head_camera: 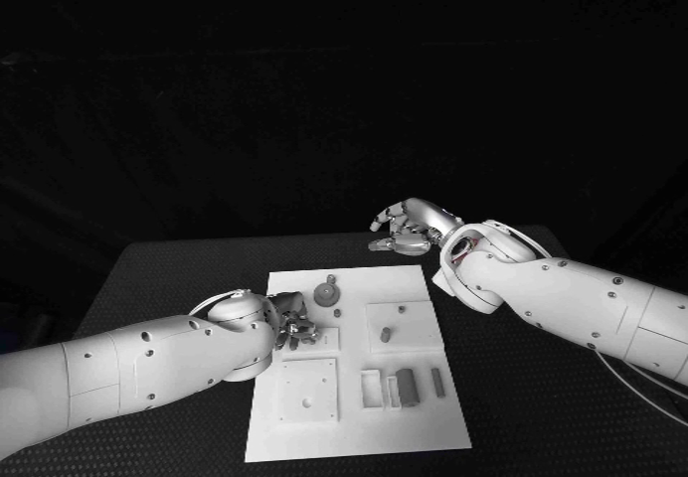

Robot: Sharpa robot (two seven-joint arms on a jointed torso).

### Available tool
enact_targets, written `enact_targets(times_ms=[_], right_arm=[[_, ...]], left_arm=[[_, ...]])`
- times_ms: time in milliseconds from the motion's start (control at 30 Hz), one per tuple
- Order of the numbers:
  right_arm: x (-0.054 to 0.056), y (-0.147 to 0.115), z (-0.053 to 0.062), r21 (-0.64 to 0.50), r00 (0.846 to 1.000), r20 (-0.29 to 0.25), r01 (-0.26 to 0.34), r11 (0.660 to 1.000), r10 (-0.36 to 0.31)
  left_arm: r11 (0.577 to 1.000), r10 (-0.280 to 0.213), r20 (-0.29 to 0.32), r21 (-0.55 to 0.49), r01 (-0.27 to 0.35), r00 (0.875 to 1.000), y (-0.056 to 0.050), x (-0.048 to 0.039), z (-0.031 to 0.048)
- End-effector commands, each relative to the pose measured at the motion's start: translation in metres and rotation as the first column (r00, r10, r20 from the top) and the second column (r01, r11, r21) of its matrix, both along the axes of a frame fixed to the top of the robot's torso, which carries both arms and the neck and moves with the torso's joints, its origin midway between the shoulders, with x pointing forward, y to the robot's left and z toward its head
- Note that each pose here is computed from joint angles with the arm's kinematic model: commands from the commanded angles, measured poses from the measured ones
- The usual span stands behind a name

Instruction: Assemble the parts on the task board

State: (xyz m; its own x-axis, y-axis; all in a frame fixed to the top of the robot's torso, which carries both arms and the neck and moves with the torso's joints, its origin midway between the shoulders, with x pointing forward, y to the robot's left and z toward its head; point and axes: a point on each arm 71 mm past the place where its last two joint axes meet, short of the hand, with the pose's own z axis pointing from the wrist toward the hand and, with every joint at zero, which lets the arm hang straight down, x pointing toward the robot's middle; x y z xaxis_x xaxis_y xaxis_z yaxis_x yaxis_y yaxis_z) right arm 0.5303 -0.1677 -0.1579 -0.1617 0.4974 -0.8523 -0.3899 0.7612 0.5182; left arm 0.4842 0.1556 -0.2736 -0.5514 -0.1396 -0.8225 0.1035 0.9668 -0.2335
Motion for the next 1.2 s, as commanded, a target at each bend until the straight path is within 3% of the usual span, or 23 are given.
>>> enact_targets(times_ms=[33, 1200], right_arm=[[-0.0005, 0.0008, -0.0004, -0.002, 1.000, -0.004, -0.013, 1.000, 0.013], [-0.0005, 0.0006, -0.0008, -0.004, 1.000, -0.008, -0.013, 1.000, 0.013]], left_arm=[[0.998, -0.008, -0.064, 0.060, 0.012, 0.998, 0.0027, -0.0061, -0.0111], [0.998, -0.011, -0.057, 0.053, 0.014, 0.998, 0.0017, -0.0049, -0.0109]])
